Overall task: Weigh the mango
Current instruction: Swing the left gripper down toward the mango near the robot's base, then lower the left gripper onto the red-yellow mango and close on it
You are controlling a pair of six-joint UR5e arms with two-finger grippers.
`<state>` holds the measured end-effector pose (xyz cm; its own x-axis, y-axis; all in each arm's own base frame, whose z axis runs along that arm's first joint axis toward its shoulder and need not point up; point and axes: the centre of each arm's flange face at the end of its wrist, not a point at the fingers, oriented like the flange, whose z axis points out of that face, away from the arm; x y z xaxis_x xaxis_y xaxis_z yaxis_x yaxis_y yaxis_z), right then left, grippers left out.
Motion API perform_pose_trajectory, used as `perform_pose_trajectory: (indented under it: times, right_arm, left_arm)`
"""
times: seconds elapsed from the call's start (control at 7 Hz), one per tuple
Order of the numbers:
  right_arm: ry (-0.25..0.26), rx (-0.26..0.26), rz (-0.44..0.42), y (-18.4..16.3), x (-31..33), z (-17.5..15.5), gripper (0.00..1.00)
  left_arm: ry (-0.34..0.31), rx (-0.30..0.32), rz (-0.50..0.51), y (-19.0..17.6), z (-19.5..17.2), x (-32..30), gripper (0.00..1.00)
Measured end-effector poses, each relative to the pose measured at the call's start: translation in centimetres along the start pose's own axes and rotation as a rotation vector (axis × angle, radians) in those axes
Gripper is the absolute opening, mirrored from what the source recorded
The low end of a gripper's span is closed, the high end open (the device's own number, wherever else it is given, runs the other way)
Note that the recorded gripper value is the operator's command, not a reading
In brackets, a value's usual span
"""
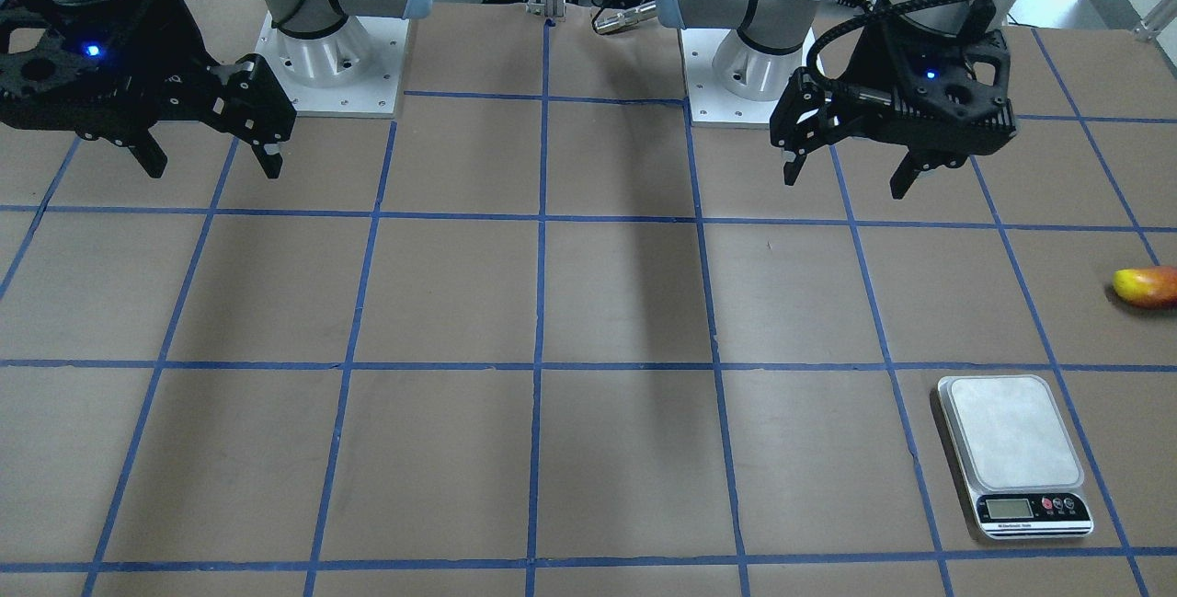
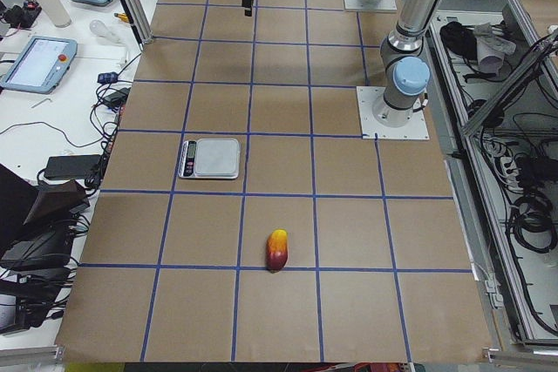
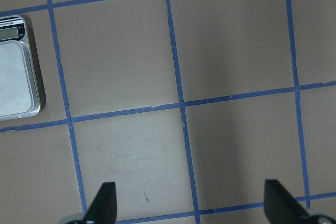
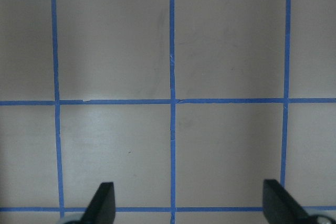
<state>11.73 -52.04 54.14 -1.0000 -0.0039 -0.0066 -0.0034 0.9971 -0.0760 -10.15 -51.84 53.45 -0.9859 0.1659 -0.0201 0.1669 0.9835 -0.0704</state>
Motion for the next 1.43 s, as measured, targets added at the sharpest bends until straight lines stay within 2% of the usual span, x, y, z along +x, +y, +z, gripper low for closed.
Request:
perform_pose_trajectory:
  times: [0.43,0.71,1.14,1.43]
  right_arm:
    - [0.0,0.0,-0.001,0.0,0.0,0.0,1.0]
    - [0.0,0.0,-0.001,0.0,-0.1,0.0,1.0]
    - [0.0,0.0,-0.001,0.0,0.0,0.0,1.0]
    - [0.0,0.0,-0.001,0.0,0.0,0.0,1.0]
  left_arm:
    - [0.005,-0.063,0.116,2.5,-1.1,-9.2,1.0]
    - [0.002,-0.093,0.215,4.8,-1.1,-17.5,1.0]
    - [0.022,-0.108,0.436,7.9,0.3,-28.8,1.0]
    - [0.007,-0.099,0.627,9.2,3.1,-36.1,1.0]
